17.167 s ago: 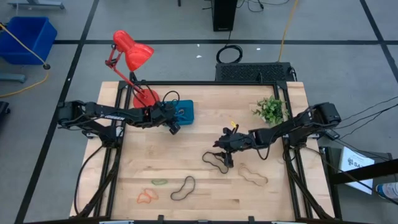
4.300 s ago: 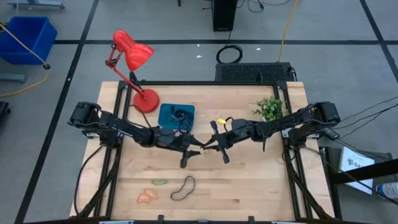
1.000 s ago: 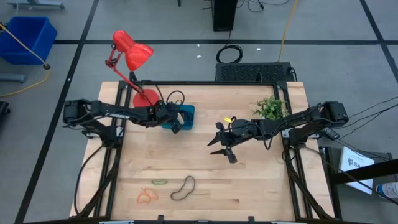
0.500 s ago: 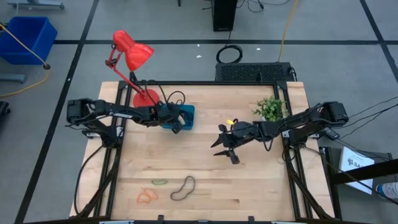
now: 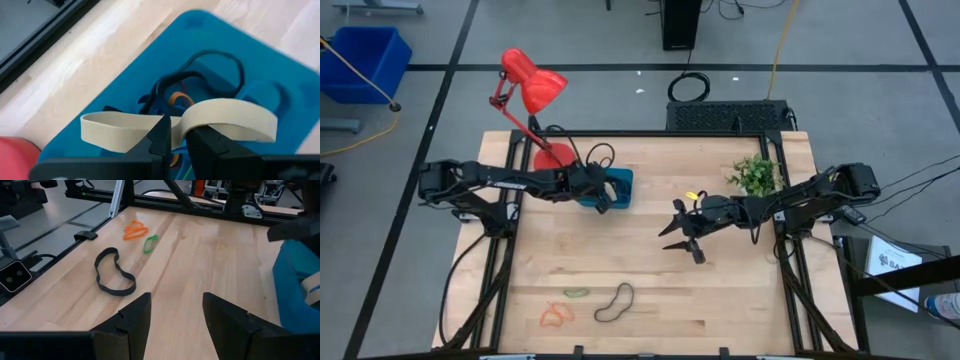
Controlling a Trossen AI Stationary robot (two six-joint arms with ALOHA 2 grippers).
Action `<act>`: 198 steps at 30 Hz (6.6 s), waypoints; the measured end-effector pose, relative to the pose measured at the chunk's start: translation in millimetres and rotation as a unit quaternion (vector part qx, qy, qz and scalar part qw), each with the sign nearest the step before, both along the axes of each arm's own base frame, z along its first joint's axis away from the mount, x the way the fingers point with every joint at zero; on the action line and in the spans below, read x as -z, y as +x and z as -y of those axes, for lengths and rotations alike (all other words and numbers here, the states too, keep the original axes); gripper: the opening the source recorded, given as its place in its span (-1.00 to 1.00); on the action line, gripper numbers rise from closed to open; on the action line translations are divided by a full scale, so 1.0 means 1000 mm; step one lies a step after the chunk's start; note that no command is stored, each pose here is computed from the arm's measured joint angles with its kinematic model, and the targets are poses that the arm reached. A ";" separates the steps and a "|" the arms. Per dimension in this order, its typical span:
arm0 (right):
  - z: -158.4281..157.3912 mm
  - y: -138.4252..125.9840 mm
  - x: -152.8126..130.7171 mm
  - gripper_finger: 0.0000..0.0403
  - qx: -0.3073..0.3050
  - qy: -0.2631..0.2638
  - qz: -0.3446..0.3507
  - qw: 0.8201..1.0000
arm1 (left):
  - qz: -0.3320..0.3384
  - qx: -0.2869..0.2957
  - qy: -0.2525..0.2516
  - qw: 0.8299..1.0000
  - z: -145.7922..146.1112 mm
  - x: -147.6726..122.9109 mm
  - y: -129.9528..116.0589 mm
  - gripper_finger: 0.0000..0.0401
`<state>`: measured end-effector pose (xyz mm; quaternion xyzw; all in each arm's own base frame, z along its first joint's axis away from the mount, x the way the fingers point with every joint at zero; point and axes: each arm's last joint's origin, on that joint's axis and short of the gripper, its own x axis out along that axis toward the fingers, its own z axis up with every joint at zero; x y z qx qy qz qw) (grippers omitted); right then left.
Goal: Pick and place rubber bands into bin
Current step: Put the brown rubber band into the blue bin, then put the black rubber band into the blue bin
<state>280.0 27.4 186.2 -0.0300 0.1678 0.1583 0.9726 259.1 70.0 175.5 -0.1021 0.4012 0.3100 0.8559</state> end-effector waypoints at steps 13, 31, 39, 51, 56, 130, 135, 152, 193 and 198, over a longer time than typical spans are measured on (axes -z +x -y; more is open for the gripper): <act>0.000 0.000 0.000 -0.13 -0.001 -0.003 0.003 1.000 | 0.020 0.017 -0.023 0.999 0.002 -0.006 -0.001 -0.69; 0.000 0.000 0.000 -0.14 -0.001 -0.003 0.002 1.000 | 0.041 0.038 -0.060 0.997 0.005 -0.007 0.001 -0.58; 0.000 0.000 0.000 -0.13 -0.001 -0.003 0.002 1.000 | 0.057 0.009 -0.077 0.995 0.005 -0.007 0.002 -0.43; 0.000 0.000 0.000 -0.13 -0.001 -0.003 0.002 1.000 | 0.083 0.049 -0.061 0.993 0.013 -0.024 -0.002 -0.11; 0.000 0.000 0.000 -0.14 -0.001 -0.003 0.002 1.000 | 0.145 0.154 -0.063 0.975 0.040 -0.049 -0.003 -0.11; 0.000 0.001 -0.002 -0.13 -0.001 -0.002 0.014 1.000 | -0.073 0.338 -0.156 0.925 0.213 0.047 0.067 -0.11; 0.000 0.001 -0.002 -0.15 -0.001 -0.002 0.014 1.000 | -0.075 0.342 -0.163 0.922 0.213 0.047 0.066 -0.22; 0.000 0.001 -0.002 -0.14 -0.001 -0.002 0.014 1.000 | -0.095 0.347 -0.205 0.910 0.201 0.035 0.061 -0.97; 0.000 0.001 -0.002 -0.13 -0.001 -0.002 0.013 1.000 | 0.034 0.022 0.129 0.991 0.047 -0.107 0.006 -0.98; 0.000 0.001 -0.002 -0.13 -0.001 -0.002 0.013 1.000 | -0.023 0.016 0.103 0.994 0.035 -0.078 0.020 -0.95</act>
